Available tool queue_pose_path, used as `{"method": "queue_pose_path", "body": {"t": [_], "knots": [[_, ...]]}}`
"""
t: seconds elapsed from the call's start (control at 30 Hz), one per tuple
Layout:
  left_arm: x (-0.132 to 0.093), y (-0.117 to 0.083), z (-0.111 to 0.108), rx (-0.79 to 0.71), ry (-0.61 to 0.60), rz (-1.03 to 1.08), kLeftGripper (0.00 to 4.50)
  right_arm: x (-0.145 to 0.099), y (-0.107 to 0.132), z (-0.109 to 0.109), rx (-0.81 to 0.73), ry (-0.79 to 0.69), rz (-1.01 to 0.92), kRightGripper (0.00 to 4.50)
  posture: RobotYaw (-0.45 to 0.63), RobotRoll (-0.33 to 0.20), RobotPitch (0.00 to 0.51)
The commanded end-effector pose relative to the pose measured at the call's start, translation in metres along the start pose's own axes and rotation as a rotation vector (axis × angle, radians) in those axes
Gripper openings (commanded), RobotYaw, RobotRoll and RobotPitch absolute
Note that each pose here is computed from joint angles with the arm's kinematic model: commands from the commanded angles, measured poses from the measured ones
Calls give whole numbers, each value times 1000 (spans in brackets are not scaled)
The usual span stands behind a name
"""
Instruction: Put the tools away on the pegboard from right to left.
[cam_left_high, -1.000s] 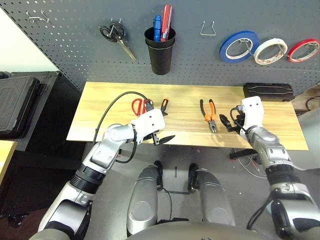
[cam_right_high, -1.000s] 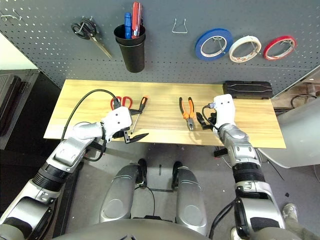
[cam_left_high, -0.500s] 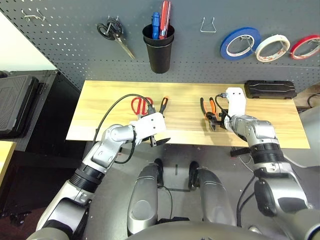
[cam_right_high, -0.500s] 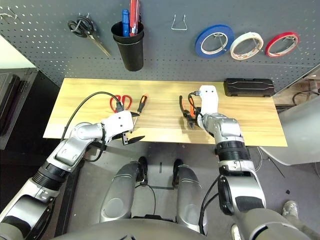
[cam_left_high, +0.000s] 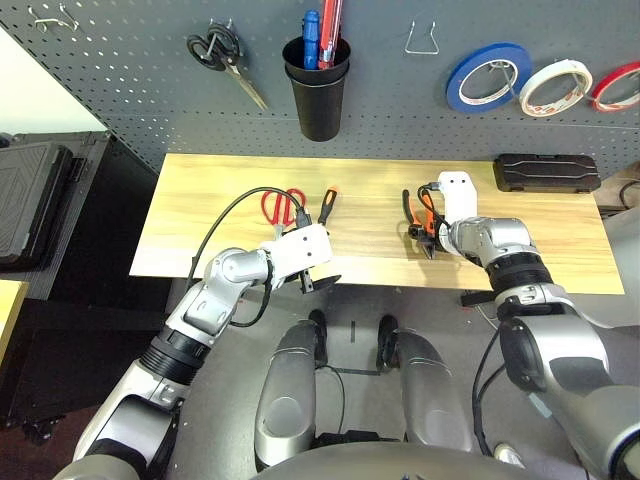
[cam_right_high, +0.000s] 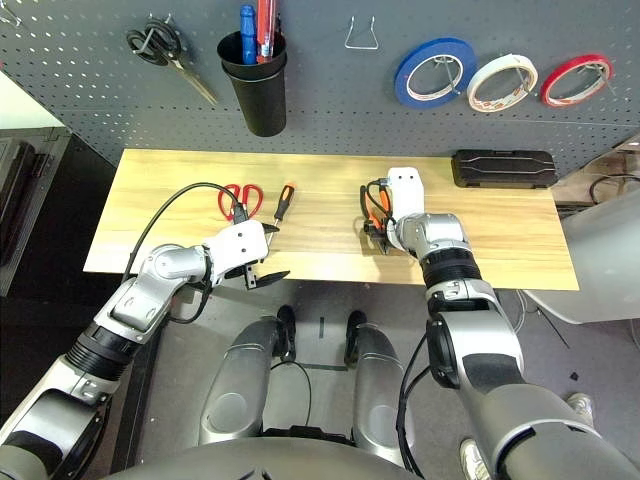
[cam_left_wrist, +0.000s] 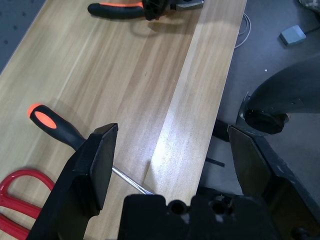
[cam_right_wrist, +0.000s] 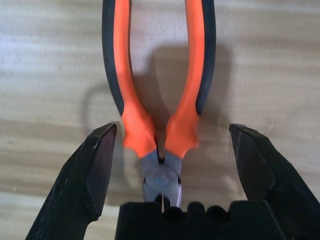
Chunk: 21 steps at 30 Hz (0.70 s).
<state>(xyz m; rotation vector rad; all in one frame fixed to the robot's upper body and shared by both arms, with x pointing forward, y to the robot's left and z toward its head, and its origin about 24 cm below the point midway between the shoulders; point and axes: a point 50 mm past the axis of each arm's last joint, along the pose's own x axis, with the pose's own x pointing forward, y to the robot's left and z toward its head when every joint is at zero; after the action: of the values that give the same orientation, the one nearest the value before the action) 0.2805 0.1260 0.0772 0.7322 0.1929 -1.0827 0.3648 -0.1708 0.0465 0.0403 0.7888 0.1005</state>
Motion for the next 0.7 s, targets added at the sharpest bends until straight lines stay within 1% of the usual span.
{"method": "queue_pose_path", "body": {"t": [0.03,0.2,0.3,0.43,0.47,0.6,0.7], "knots": [[2,-5,3,17,4,-12,4500,9,1,-20,2,71,-7,4466,187,0,386],[3,-5,3,14,4,-11,4500,12,7,-21,1,79,-4,4466,188,0,393],[4,-5,4,13,2,-11,4500,13,8,-22,-1,80,-8,3941,189,0,393],[4,-6,4,10,1,-10,4500,14,8,-24,-7,82,-14,2542,190,0,391],[4,-5,4,9,0,-10,4500,14,8,-25,-8,83,-15,2462,190,0,391],[4,-4,4,9,0,-4,4500,14,4,-27,-43,55,-19,2462,194,0,381],[4,-2,4,10,-3,2,4500,11,2,-21,-78,8,-10,2462,194,0,375]]}}
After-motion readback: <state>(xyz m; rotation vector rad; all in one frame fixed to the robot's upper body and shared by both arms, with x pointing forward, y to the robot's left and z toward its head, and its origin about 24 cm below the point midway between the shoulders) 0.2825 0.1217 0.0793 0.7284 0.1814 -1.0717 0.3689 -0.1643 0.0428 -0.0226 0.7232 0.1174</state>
